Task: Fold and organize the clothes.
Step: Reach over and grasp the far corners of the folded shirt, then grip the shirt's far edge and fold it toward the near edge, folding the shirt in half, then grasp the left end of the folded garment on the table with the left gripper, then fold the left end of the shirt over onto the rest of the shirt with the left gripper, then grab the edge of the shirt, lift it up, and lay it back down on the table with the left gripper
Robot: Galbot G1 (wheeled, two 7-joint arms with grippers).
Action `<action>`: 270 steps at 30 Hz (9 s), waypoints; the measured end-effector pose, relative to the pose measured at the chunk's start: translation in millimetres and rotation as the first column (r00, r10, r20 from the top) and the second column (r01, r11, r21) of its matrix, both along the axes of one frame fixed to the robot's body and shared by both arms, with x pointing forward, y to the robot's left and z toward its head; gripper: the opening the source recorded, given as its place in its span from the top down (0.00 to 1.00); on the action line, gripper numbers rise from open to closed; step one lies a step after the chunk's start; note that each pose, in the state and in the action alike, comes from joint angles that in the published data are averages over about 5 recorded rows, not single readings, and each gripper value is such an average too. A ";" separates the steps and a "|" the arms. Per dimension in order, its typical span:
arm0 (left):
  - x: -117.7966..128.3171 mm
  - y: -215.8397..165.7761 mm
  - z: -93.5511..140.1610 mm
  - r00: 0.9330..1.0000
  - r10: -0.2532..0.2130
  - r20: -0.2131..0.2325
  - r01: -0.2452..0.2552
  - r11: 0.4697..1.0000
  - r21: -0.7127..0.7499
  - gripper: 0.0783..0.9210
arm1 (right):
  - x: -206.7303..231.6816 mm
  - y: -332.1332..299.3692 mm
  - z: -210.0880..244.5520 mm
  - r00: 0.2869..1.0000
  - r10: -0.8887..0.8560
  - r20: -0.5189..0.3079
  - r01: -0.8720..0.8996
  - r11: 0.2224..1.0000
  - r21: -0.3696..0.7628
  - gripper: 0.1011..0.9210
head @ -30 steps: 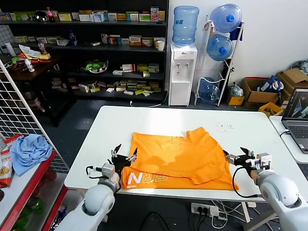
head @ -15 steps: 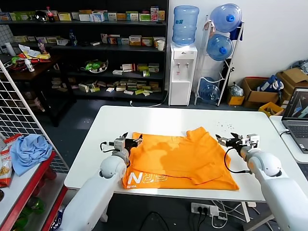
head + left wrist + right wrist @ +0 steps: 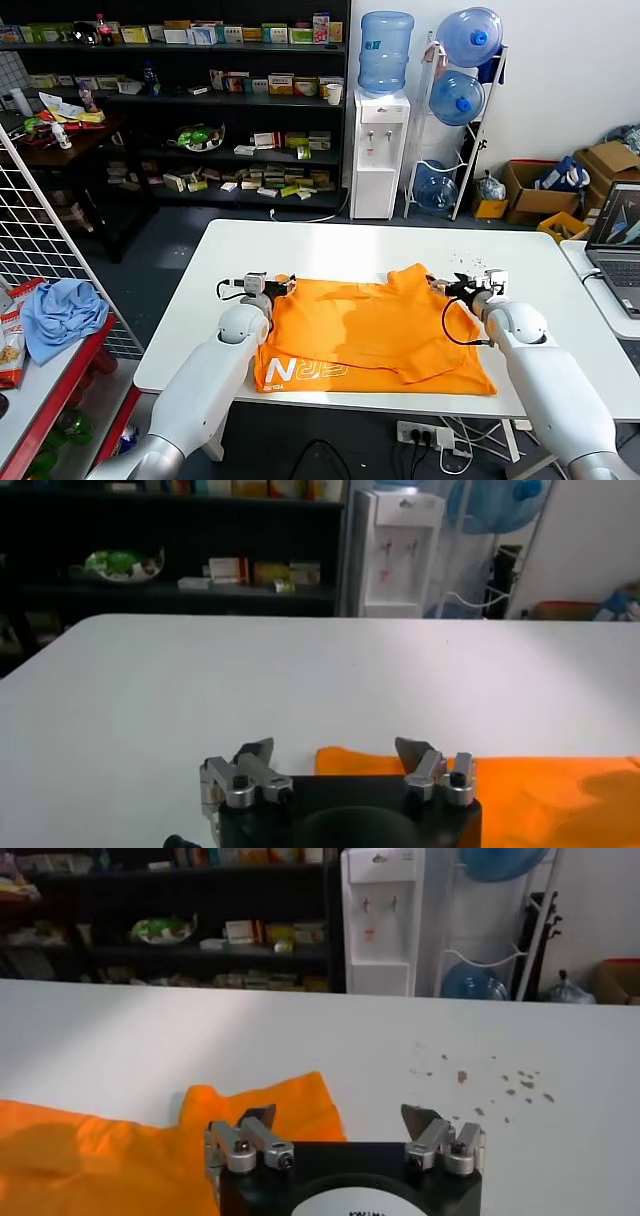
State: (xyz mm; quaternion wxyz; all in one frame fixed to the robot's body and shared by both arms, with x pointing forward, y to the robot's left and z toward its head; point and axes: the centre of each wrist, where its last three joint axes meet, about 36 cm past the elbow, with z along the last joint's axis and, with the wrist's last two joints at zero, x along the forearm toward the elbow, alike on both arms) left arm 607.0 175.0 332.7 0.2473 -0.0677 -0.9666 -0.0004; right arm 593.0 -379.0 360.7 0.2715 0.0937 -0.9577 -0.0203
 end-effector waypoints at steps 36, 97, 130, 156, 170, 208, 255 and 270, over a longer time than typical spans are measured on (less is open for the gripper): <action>-36.7 8.8 -15.6 0.999 -0.033 0.004 0.033 0.999 0.019 0.98 | -2.2 21.2 -9.8 0.999 -0.036 -0.006 0.036 0.999 0.004 0.97; -258.0 37.3 14.3 0.999 -0.030 0.044 0.032 0.999 -0.035 0.27 | -246.9 65.9 35.0 0.995 0.048 -0.087 -0.069 0.962 -0.264 0.24; -240.6 41.0 6.3 0.992 -0.027 -0.121 0.008 0.988 -0.155 0.88 | -251.8 70.5 42.9 0.995 0.052 -0.084 -0.071 0.967 -0.246 0.12; -163.7 187.8 44.5 0.986 0.167 0.019 -0.168 0.982 0.086 0.96 | -236.9 68.3 31.7 0.995 0.013 0.094 0.014 0.959 -0.284 0.12; -176.8 110.0 74.6 0.996 0.051 0.068 -0.049 0.998 -0.026 0.96 | -233.9 64.0 20.1 0.982 -0.020 0.189 0.077 0.950 -0.301 0.12; -203.3 -106.9 60.9 0.980 -0.192 0.060 0.200 0.911 -0.362 0.54 | -223.6 60.7 14.9 0.971 -0.048 0.233 0.121 0.944 -0.307 0.12; -144.1 77.7 13.9 0.979 -0.136 -0.150 0.085 0.948 -0.305 0.12 | -230.8 50.9 9.3 0.983 -0.023 0.184 0.081 0.945 -0.316 0.12; -148.1 73.7 10.6 0.969 -0.173 -0.175 0.104 0.933 -0.345 0.45 | -226.9 50.2 10.9 0.982 -0.025 0.185 0.083 0.946 -0.313 0.12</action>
